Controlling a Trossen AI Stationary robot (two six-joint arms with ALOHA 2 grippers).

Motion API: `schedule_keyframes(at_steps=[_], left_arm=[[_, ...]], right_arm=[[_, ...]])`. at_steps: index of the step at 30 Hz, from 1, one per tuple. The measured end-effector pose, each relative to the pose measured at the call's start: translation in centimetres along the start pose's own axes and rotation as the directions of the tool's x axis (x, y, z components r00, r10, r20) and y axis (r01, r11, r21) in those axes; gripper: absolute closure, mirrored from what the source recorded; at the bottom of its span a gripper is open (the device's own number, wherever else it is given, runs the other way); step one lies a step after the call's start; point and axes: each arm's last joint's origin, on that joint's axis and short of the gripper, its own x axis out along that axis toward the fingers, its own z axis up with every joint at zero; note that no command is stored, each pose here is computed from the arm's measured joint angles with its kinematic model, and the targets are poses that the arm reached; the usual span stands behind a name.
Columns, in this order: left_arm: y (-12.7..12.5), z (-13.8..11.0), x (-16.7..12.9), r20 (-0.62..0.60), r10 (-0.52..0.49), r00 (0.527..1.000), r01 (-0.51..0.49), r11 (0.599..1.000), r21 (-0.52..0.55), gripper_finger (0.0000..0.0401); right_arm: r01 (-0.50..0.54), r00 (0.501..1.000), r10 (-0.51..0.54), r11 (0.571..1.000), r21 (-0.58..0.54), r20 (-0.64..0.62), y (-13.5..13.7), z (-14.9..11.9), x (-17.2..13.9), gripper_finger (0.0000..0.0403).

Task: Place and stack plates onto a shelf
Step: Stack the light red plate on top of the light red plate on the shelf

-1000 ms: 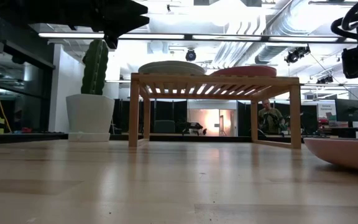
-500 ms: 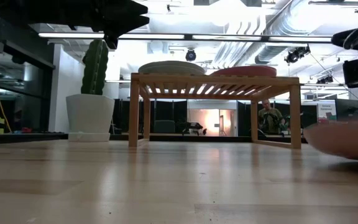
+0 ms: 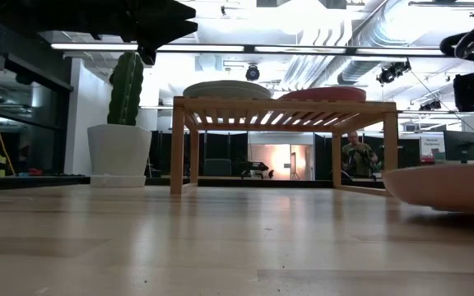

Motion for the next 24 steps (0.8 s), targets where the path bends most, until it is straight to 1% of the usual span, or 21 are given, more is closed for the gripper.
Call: schedule_keyframes(at_steps=[3,7,13,18,24], left_arm=[[0.0,0.0,0.0,0.000,0.000,1.000,0.000,1.000,0.000,0.0284],[0.0,0.0,0.0,0.000,0.000,1.000,0.000,1.000,0.000,0.0284],[0.0,0.0,0.0,0.000,0.000,1.000,0.000,1.000,-0.001,0.0284],[0.0,0.0,0.0,0.001,0.000,1.000,0.000,1.000,-0.001,0.0284],[0.0,0.0,0.0,0.000,0.000,1.000,0.000,1.000,-0.001,0.0284]], right_arm=[[-0.008,1.000,0.008,1.000,0.000,0.000,-0.1,0.0,-0.2,0.0397],[-0.043,0.999,0.043,0.999,0.000,0.001,-0.4,0.3,-1.0,0.0401],[-0.161,0.986,0.162,0.986,-0.030,0.025,-0.9,1.0,-3.1,0.0402],[-0.239,0.969,0.242,0.969,-0.059,0.044,-1.4,1.4,-4.4,0.0402],[-0.336,0.935,0.343,0.938,-0.084,0.092,-1.3,1.9,-5.6,0.0402]])
